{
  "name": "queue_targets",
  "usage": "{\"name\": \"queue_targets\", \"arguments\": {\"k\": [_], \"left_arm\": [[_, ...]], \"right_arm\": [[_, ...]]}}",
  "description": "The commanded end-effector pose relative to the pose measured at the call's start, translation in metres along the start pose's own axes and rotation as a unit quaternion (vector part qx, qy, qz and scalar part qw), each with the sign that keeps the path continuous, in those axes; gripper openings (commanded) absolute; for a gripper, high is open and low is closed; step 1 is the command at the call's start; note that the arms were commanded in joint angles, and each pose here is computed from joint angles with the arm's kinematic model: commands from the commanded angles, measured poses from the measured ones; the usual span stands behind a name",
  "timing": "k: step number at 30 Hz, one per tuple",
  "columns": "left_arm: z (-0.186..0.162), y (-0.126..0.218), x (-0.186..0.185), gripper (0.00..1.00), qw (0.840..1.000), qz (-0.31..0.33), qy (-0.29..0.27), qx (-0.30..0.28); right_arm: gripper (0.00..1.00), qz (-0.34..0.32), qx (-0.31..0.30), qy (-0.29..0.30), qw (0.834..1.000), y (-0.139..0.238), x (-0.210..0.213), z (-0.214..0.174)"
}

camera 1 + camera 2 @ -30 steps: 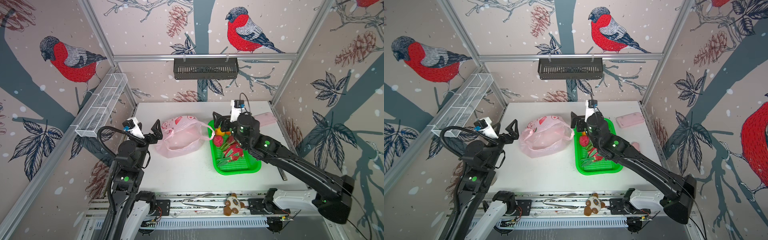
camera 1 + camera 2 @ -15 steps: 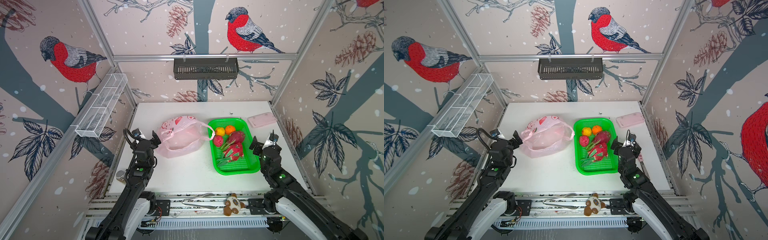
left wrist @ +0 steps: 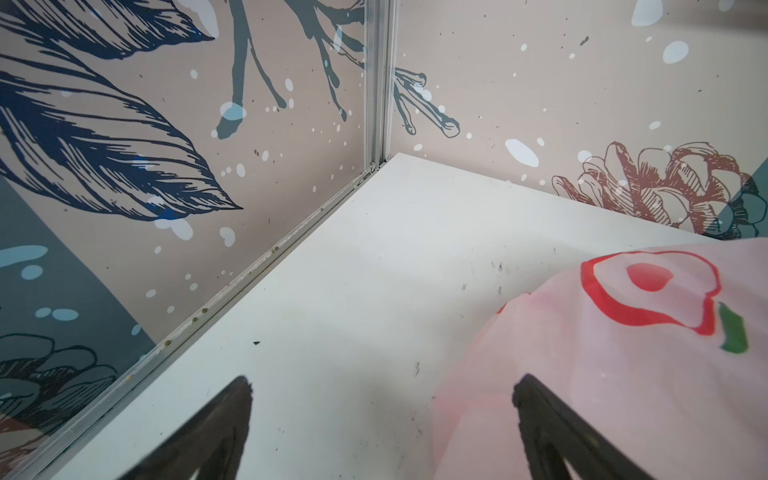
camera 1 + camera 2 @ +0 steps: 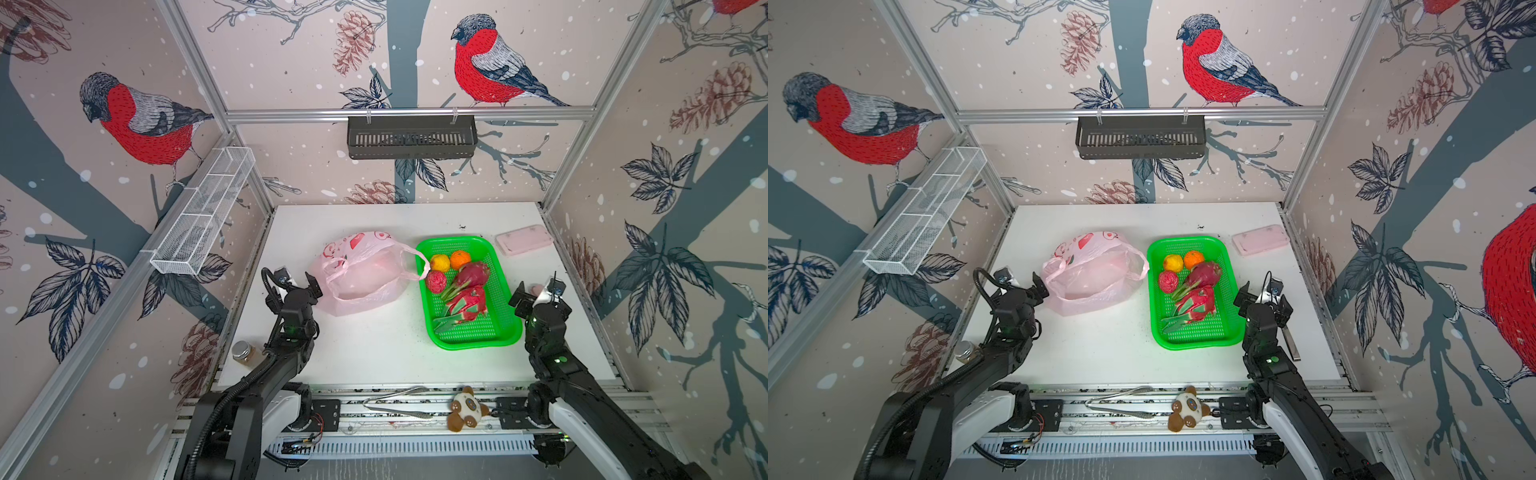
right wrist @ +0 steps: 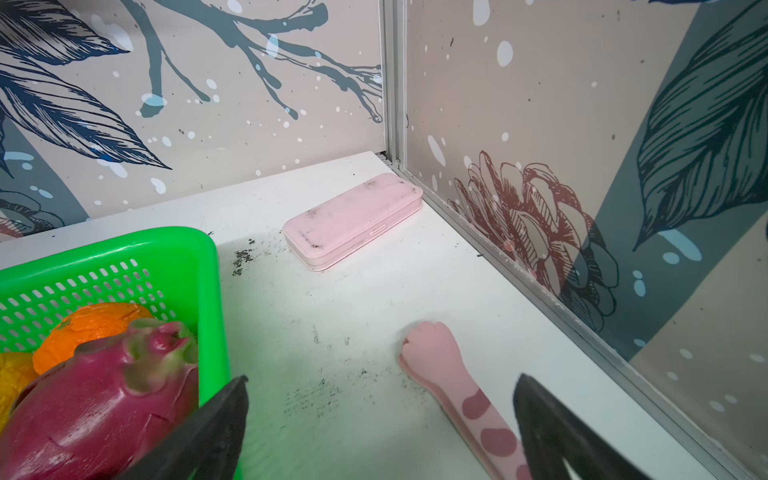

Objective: Untie the knot of the plastic bag and take out the fruit

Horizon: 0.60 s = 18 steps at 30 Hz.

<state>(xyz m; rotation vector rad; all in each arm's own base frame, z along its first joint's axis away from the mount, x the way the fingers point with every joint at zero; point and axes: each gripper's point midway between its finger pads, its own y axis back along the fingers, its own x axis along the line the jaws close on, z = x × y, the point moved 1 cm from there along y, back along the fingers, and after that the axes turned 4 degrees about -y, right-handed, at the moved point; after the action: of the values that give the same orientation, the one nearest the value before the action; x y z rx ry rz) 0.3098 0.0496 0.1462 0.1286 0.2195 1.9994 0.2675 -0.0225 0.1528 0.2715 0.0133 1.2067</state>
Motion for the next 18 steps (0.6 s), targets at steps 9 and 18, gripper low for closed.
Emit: {"name": "queue_targets", "arguments": {"k": [9,18], "left_arm": [[0.005,-0.001,0.008,0.98,0.999,0.016,-0.003,-0.046],[0.009,-0.005,-0.005,0.98,0.997,-0.024,-0.008,-0.074]], "right_arm": [[0.99,0.005,-0.026,0.012,1.000,-0.006,0.004,0.007],[0.99,0.004,-0.030,0.015,0.999,-0.016,0.007,0.010]]}}
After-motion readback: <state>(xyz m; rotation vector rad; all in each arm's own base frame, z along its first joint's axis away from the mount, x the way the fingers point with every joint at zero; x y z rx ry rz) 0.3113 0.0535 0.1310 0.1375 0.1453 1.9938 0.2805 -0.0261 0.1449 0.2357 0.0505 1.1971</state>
